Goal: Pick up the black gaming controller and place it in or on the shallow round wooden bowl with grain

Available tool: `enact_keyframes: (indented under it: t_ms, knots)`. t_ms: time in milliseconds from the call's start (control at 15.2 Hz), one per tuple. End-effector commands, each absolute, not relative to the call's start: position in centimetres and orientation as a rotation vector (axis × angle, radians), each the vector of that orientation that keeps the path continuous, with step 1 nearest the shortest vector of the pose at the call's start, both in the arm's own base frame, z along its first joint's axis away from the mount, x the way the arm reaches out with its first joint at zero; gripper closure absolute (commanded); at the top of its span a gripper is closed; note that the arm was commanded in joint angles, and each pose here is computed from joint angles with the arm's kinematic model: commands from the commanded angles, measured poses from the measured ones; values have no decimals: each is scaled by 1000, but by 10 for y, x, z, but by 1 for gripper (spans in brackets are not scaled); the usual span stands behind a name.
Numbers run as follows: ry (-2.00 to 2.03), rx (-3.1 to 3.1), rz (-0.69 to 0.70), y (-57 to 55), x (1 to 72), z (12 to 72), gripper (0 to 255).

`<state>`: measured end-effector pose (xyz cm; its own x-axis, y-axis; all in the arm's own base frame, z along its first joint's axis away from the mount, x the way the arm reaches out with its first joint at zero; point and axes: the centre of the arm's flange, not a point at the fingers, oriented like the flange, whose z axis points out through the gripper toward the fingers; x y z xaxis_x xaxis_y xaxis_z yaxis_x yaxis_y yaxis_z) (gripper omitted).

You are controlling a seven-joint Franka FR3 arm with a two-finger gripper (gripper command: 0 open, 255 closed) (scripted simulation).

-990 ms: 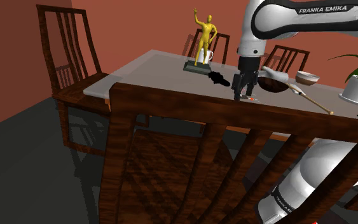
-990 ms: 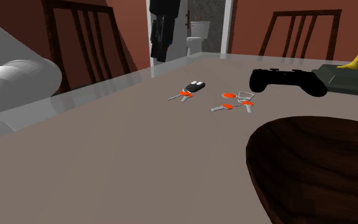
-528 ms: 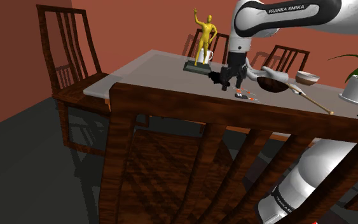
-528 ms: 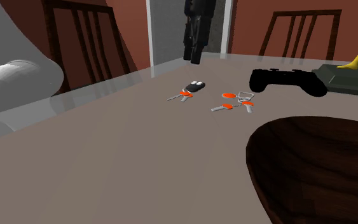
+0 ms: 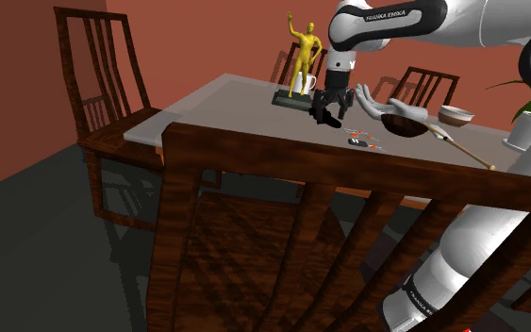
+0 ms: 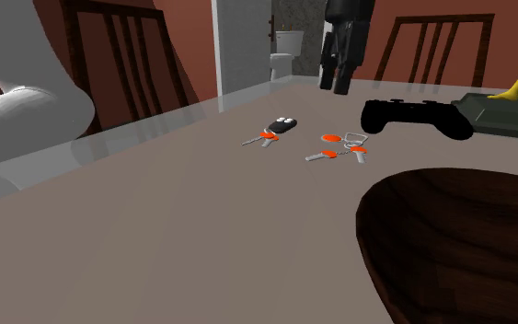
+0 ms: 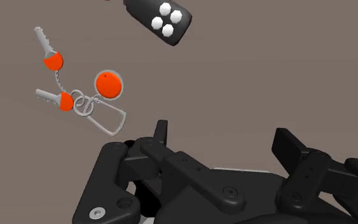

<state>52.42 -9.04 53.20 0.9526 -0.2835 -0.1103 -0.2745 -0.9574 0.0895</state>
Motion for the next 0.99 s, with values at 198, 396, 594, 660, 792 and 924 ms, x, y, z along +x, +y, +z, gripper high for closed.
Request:
enact_keyframes:
  t_ms: [198,396,594,660,792,924]
  knots:
    - [-581,2998,-142,-132,573,539,0]
    - [-668,2974,-115,-157,600,543,0]
    - [-678,2971,-111,-161,602,533,0]
    - [-678,2971,-111,-162,601,528,0]
    - [-678,2971,-111,-163,600,517,0]
    - [-678,2971,-111,-164,599,504,0]
